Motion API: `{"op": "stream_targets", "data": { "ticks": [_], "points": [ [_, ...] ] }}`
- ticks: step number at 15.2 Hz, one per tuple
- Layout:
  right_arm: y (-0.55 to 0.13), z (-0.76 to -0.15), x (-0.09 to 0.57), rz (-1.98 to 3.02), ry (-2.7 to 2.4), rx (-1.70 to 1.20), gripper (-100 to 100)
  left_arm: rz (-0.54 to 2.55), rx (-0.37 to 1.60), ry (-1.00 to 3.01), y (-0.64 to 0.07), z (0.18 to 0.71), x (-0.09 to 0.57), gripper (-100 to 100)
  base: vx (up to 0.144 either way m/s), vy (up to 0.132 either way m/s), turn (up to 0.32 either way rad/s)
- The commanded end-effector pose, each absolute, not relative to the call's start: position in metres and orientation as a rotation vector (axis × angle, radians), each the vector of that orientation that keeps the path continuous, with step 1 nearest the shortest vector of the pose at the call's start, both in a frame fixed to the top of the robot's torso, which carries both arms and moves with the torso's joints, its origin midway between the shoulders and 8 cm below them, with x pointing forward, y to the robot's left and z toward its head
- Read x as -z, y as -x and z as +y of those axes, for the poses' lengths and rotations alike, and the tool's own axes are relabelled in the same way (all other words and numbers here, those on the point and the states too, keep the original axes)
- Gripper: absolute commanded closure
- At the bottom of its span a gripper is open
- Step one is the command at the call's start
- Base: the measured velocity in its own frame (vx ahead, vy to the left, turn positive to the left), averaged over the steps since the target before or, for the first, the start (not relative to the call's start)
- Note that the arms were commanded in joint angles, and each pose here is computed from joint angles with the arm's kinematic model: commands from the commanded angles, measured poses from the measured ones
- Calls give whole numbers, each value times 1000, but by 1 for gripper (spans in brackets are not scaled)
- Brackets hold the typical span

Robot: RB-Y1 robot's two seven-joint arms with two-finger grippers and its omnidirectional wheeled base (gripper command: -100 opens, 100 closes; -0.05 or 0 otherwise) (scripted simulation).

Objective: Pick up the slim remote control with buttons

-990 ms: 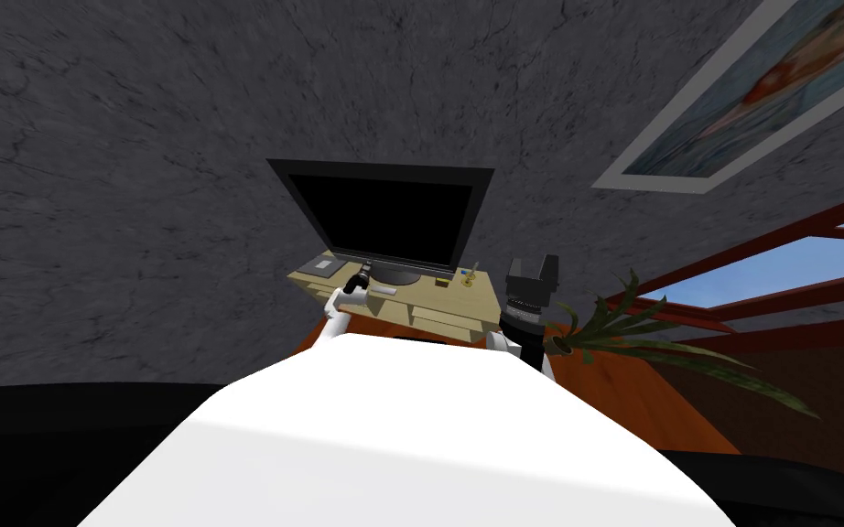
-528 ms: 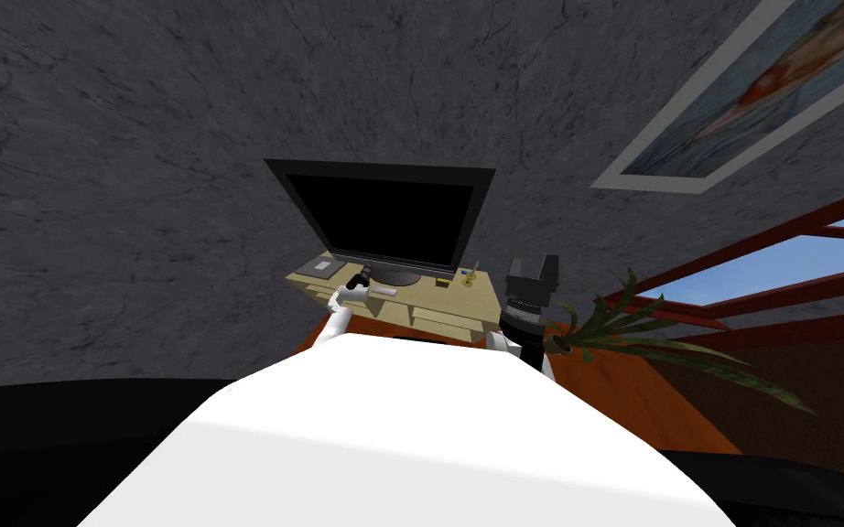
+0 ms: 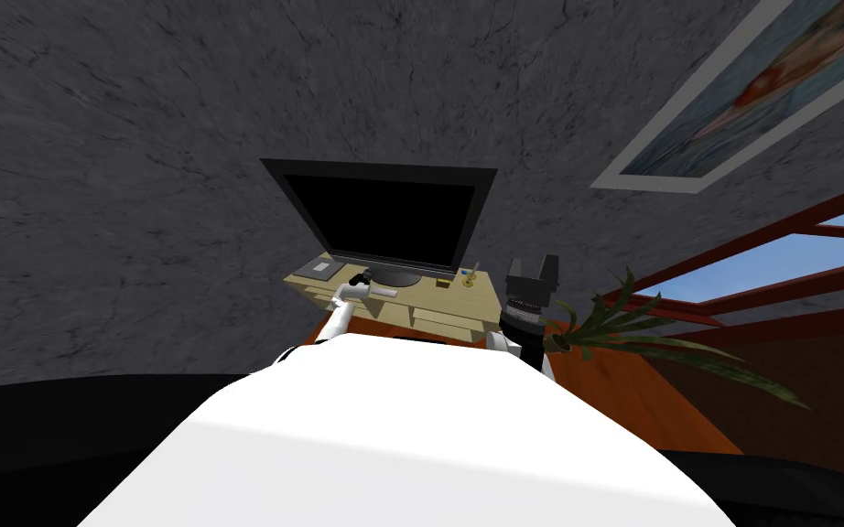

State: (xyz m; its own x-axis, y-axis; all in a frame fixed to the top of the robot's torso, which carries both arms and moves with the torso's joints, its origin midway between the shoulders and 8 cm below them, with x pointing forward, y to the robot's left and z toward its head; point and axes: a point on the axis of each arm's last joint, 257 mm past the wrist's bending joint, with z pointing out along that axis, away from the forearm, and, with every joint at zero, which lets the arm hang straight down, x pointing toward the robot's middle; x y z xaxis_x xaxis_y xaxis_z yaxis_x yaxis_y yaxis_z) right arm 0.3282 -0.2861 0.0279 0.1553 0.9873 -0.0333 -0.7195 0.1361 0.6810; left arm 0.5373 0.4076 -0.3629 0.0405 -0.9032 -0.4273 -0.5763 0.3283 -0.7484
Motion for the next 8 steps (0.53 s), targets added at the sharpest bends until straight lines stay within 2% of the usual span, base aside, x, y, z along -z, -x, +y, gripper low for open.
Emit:
{"op": "stream_targets", "data": {
  "ticks": [1, 8],
  "points": [
    [-328, -286, -28, 554, -595, -1331, 0, 1684, 398, 1402, -534, 411, 379, -100, 11, 30, -38],
    [-328, -286, -28, 554, -595, -1331, 0, 1784, 315, 1520, -521, 413, 420, -100, 16, 27, -28]
  ]
}}
